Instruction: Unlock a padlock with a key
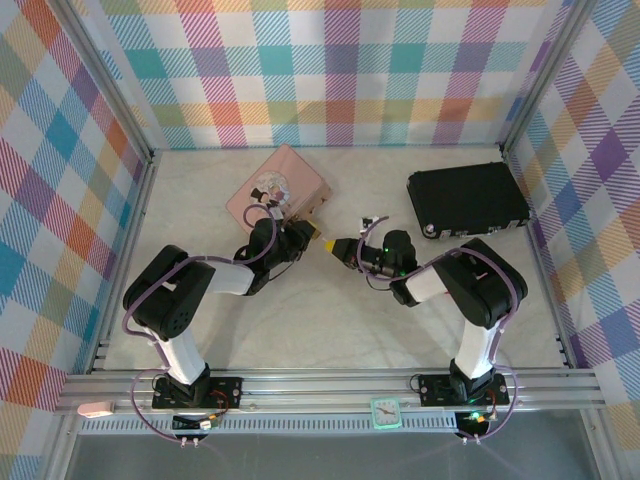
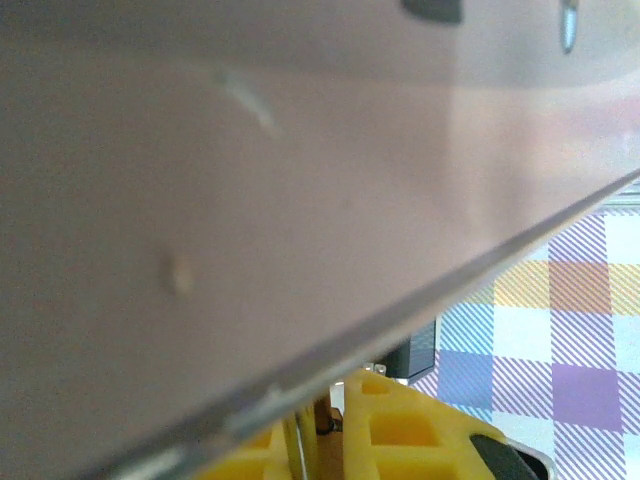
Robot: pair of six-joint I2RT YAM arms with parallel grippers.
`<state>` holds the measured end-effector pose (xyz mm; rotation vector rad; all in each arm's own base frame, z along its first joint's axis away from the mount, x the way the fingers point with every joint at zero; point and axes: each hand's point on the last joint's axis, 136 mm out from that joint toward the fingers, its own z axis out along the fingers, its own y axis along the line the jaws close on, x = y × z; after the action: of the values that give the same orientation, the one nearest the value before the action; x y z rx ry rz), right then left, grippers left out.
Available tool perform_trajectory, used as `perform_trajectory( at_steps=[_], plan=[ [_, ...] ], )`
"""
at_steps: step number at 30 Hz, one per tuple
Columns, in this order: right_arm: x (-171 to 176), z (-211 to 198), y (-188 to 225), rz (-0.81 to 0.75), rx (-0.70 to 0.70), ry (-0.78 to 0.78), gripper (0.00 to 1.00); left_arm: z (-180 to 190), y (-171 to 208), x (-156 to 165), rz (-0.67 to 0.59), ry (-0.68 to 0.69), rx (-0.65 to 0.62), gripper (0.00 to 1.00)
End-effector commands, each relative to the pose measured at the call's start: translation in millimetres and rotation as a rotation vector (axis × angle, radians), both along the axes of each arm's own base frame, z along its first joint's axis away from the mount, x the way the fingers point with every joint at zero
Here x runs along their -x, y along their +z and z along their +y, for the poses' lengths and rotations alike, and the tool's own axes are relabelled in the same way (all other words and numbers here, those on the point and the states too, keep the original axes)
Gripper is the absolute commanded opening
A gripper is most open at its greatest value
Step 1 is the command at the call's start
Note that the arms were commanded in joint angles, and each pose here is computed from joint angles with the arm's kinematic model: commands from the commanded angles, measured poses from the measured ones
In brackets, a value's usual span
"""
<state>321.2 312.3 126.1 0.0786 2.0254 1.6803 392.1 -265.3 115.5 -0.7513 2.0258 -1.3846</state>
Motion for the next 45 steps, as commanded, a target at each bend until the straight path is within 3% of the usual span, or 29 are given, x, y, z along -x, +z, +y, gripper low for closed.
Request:
perform_trajectory(
  at_steps=[1, 20, 45],
  plan=[
    [-4, 6, 8, -0.029, -0.033, 0.016, 0.00, -7, 44, 2, -0.096, -0.031, 0.106, 0.00],
    [-5, 19, 6, -0.003, -0.047, 0.057, 0.00, -11, 50, 5, -0.119, -0.051, 0.109, 0.00],
    [-3, 9, -4, 0.021, -0.055, -0.003, 0.00, -14, 51, 5, -0.130, -0.053, 0.106, 0.00]
  ],
)
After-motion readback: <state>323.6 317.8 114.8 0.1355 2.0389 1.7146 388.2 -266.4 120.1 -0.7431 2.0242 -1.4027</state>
